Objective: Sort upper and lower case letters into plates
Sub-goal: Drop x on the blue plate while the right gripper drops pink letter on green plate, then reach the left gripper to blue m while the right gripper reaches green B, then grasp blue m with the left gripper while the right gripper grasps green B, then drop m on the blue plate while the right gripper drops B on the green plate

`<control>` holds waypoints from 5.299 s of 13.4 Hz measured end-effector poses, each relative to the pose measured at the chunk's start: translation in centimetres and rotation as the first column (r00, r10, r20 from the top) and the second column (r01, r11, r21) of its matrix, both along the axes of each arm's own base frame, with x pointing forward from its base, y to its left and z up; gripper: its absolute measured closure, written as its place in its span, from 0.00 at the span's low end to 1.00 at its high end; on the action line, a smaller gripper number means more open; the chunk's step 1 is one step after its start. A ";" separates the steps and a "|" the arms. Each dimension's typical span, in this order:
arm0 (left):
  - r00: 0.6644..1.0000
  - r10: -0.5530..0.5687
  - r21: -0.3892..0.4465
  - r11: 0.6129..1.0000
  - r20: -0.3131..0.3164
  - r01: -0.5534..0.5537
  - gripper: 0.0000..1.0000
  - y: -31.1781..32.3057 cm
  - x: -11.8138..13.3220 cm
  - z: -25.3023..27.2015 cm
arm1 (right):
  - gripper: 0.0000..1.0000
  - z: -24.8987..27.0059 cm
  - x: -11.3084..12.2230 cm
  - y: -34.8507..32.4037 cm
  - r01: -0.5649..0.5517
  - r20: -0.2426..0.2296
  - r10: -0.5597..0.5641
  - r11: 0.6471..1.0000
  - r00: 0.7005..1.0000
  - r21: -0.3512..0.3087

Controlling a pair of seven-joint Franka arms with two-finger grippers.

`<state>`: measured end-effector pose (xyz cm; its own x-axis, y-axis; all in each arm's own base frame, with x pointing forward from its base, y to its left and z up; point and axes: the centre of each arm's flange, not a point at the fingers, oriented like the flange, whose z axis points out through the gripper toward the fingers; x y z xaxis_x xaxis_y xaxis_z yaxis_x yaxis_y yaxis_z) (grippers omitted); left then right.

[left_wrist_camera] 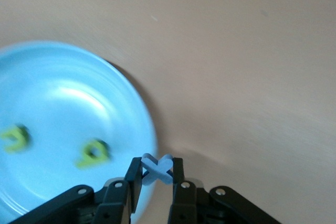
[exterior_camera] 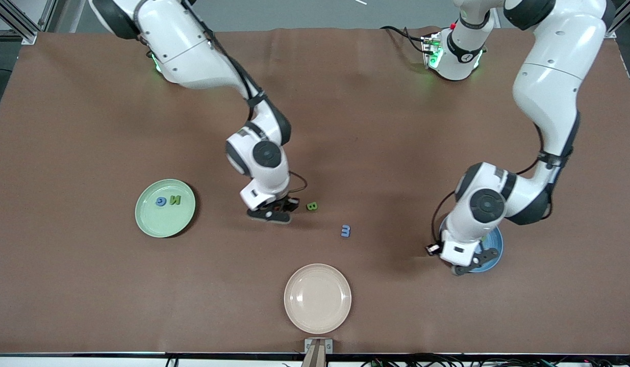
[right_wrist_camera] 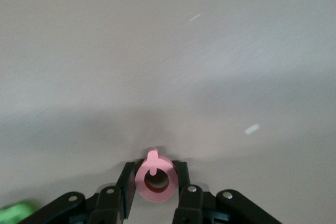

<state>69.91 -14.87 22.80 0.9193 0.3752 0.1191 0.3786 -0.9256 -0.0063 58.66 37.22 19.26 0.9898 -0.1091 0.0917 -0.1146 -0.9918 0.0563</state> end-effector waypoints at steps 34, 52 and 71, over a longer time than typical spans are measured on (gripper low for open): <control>0.724 -0.643 -0.027 0.743 0.249 0.669 0.28 -26.2 -7.9 -3.1 | 0.00 6.7 0.5 -3.1 0.146 -0.101 -0.134 0.982 0.986 0.118; 0.653 -0.726 0.012 0.671 0.214 0.742 0.70 -27.1 -11.0 -5.9 | 0.06 -0.1 -4.4 12.1 -0.070 0.041 0.066 0.992 0.997 0.106; 0.834 -0.546 -0.037 0.837 -0.080 0.545 0.73 -0.6 -3.6 1.2 | 0.63 0.8 0.1 6.8 -0.105 0.014 0.105 0.994 0.994 0.013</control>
